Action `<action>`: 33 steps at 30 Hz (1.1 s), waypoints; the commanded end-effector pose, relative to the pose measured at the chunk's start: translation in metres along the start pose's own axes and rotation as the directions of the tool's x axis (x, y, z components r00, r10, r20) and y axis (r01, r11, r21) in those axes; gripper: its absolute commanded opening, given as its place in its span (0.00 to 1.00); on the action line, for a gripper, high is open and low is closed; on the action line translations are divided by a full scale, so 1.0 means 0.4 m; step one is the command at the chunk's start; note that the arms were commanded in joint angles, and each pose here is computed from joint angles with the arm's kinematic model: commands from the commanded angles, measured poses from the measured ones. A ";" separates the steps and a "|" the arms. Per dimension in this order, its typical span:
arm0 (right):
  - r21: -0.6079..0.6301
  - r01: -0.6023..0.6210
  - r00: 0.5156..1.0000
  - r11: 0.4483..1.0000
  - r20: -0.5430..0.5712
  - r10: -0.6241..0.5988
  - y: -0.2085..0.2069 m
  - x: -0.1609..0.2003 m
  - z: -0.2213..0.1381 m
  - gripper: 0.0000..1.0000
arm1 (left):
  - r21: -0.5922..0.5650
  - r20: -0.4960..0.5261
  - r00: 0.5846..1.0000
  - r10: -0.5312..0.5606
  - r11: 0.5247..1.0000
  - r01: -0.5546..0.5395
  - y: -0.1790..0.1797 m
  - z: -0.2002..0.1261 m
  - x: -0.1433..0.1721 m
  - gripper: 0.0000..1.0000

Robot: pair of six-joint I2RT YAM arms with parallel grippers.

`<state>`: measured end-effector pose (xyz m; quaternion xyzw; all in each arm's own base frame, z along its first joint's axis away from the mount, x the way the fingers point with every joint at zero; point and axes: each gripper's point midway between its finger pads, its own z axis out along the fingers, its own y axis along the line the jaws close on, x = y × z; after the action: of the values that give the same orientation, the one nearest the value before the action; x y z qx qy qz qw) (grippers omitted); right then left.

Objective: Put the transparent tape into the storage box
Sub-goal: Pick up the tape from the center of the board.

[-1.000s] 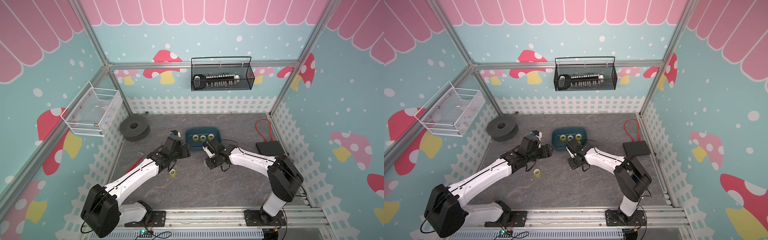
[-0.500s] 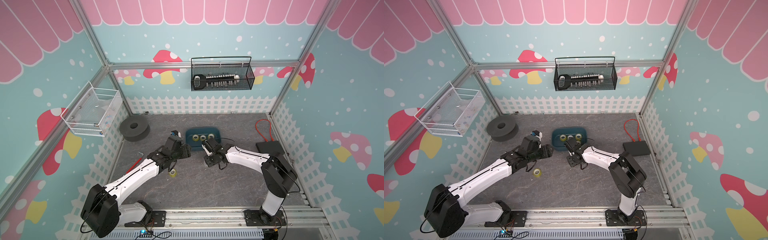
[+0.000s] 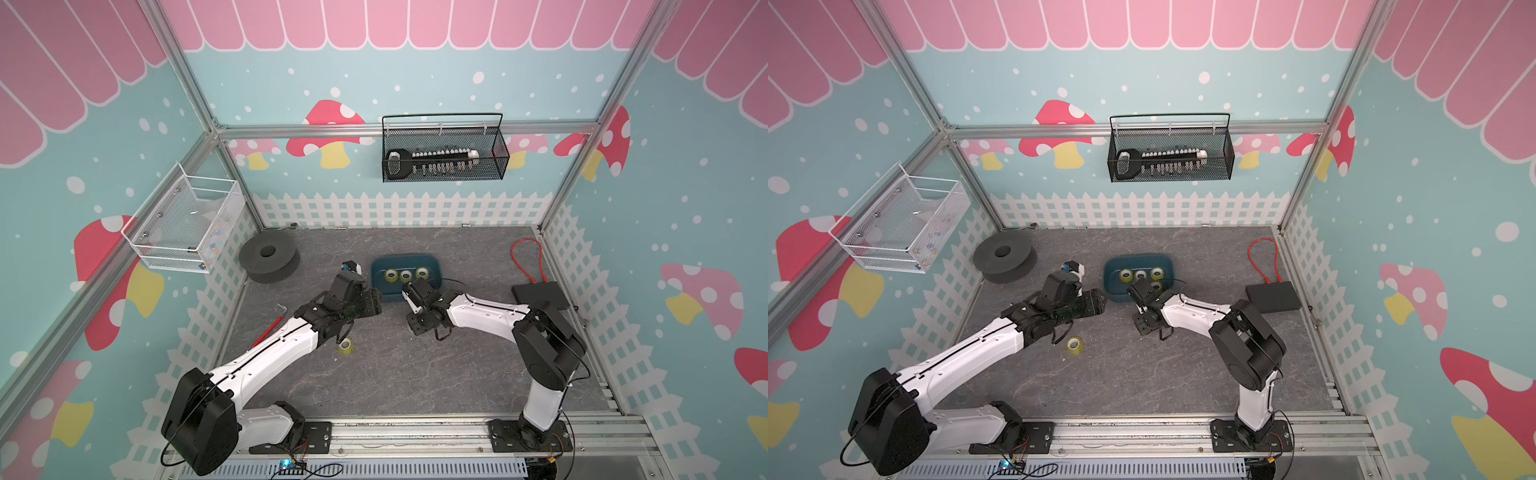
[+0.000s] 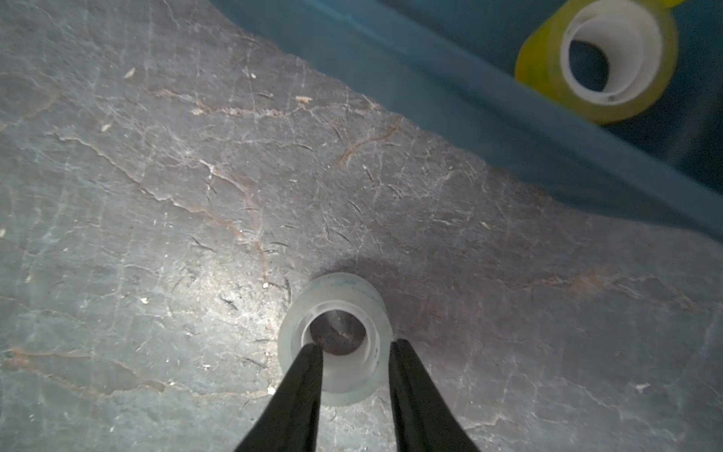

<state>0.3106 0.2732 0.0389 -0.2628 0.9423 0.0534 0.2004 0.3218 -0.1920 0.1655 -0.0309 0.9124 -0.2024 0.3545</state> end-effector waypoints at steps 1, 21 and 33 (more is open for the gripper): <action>0.018 -0.012 1.000 1.000 -0.027 0.013 -0.012 0.028 0.026 0.34 | -0.006 0.010 1.000 -0.001 1.000 0.001 -0.005 -0.002 -0.010 0.72; 0.034 0.001 0.998 0.999 -0.063 0.001 -0.020 0.067 0.069 0.35 | -0.013 0.009 1.000 -0.013 1.000 0.013 0.000 0.001 -0.007 0.71; 0.040 0.003 0.999 0.999 -0.051 -0.001 -0.022 0.049 0.061 0.27 | -0.012 0.014 1.000 -0.009 1.000 0.009 -0.006 0.004 -0.014 0.71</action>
<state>0.3146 0.2719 0.0237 -0.2588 0.9415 0.0481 0.2104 0.3227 -0.1916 0.1618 -0.0369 0.9142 -0.2000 0.3506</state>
